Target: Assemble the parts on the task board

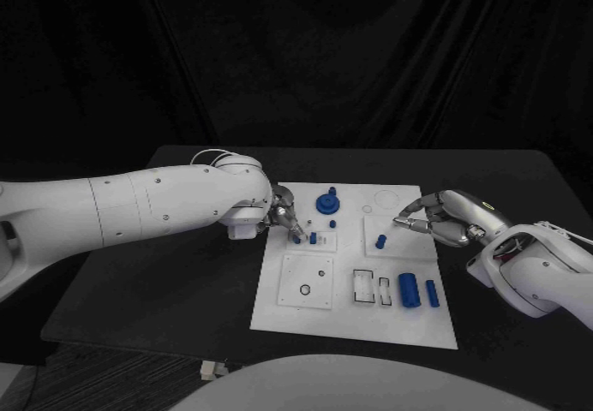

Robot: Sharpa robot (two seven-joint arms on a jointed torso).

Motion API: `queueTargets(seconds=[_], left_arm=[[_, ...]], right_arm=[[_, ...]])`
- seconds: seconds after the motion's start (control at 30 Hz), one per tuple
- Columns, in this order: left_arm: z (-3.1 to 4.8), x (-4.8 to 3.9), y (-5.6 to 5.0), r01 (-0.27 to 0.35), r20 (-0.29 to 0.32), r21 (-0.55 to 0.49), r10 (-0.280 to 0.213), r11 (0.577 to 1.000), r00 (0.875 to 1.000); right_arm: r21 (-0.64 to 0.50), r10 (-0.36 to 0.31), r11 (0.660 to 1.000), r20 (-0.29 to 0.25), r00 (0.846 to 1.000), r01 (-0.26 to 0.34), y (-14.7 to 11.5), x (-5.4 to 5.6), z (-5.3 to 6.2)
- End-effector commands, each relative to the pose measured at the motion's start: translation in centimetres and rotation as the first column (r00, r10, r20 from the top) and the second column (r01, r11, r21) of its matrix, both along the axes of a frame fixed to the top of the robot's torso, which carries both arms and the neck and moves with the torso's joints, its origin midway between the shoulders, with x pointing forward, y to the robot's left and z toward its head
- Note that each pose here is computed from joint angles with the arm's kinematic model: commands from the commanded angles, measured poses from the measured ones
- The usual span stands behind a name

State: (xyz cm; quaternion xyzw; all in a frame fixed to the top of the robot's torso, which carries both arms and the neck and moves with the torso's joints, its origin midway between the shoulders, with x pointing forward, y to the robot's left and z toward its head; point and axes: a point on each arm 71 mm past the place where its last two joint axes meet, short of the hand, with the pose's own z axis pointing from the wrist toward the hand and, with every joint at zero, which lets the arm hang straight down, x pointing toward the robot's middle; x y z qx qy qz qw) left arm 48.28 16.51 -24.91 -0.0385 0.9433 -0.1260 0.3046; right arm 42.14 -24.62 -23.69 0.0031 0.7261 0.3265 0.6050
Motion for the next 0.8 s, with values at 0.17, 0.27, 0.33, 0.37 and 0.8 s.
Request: queueTargets(seconds=[0.17, 0.27, 0.33, 0.37, 0.8], left_arm=[[-0.13, -0.04, -0.17, 0.014, -0.006, 0.006, -0.014, 1.0, 1.0], [-0.17, 0.0, -0.16, 0.014, -0.006, 0.008, -0.014, 1.0, 1.0], [-0.21, 0.04, -0.13, 0.013, -0.007, 0.009, -0.012, 1.0, 1.0], [-0.23, 0.06, -0.11, 0.012, -0.007, 0.009, -0.012, 1.0, 1.0], [-0.27, -0.11, 0.12, 0.005, -0.001, -0.007, -0.005, 1.0, 1.0]], right_arm=[[0.002, -0.003, 1.0, 0.001, 1.0, 0.003, 0.03, -0.05, -0.04], [0.002, -0.003, 1.0, 0.001, 1.0, 0.003, 0.03, -0.06, -0.04], [0.002, -0.003, 1.0, 0.001, 1.0, 0.003, 0.02, -0.06, -0.04], [0.002, -0.003, 1.0, 0.001, 1.0, 0.003, 0.02, -0.06, -0.03], [0.001, -0.004, 1.0, 0.002, 1.0, 0.004, -0.05, -0.06, -0.03]])
